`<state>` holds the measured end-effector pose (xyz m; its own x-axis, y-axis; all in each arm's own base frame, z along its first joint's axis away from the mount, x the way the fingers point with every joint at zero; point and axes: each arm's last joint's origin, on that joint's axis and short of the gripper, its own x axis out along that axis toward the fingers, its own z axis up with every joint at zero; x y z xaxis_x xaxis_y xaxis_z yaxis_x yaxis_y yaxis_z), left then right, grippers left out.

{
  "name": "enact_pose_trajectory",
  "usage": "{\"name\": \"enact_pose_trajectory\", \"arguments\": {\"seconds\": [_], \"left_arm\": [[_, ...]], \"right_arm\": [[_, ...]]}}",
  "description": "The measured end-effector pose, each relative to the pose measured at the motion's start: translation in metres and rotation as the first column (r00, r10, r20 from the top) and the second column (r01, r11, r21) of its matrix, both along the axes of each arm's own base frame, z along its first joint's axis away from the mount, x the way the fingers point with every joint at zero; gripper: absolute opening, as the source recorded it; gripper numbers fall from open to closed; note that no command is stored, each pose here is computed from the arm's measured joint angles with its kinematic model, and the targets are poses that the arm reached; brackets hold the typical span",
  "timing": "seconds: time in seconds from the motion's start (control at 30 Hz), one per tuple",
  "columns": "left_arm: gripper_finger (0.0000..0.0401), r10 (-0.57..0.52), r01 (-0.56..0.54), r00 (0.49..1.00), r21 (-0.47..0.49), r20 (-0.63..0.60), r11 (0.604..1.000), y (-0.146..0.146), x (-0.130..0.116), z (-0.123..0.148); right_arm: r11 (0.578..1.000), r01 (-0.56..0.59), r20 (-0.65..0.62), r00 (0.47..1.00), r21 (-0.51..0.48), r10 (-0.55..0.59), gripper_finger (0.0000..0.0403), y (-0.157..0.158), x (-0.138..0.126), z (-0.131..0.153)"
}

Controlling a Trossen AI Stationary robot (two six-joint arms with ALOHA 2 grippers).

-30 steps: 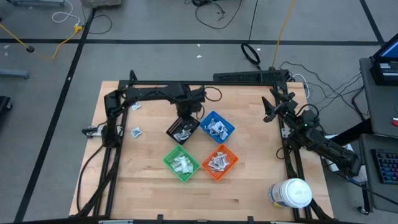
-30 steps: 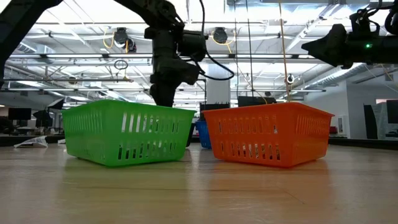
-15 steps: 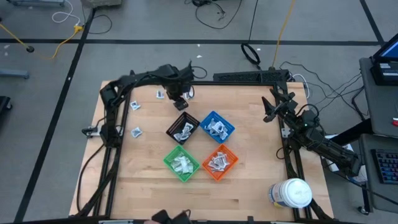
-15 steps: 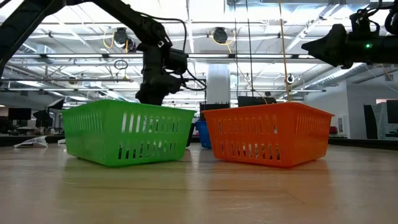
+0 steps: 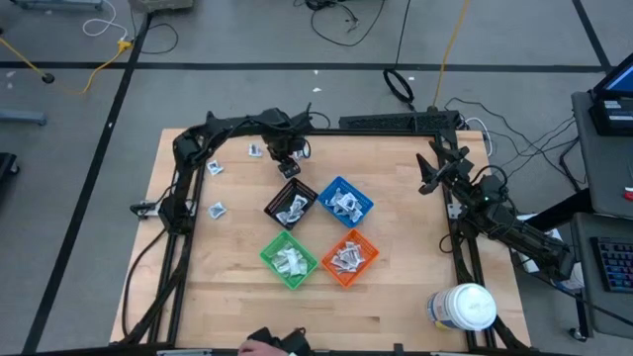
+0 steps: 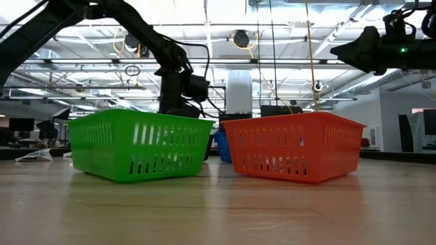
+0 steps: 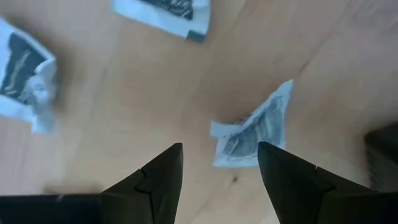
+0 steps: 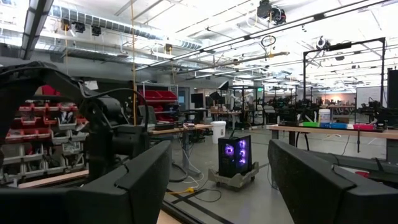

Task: Pick & Place First Aid Supplies
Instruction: Put the black towelette pack into the black bin

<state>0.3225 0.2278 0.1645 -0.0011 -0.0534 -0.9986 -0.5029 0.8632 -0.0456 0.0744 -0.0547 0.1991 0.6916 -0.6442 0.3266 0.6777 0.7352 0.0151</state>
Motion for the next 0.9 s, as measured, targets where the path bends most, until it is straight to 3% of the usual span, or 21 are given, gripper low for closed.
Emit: {"name": "enact_pose_trajectory", "arguments": {"seconds": [0.3, 0.4, 0.63, 0.9], "left_arm": [[0.0208, -0.031, 0.030, 0.998, 0.014, 0.050, 0.999, -0.006, 0.016, -0.012], [0.0169, -0.027, 0.026, 0.998, 0.019, 0.057, 0.999, -0.007, 0.017, -0.012], [0.0018, -0.017, 0.017, 0.998, 0.012, 0.057, 1.000, -0.006, 0.017, -0.012], [0.0005, 0.026, -0.027, 0.998, 0.022, 0.061, 0.999, -0.006, 0.010, 0.003]], "right_arm": [[1.000, 0.000, 0.000, 1.000, 0.000, 0.000, 0.0263, 0.000, 0.000, 0.000], [1.000, 0.000, 0.000, 1.000, 0.000, 0.000, 0.0263, 0.000, 0.000, 0.000], [1.000, 0.000, 0.001, 1.000, 0.000, 0.000, 0.0263, 0.000, 0.000, 0.000], [1.000, 0.000, 0.000, 1.000, 0.000, 0.000, 0.0263, 0.000, 0.000, 0.000]]}}
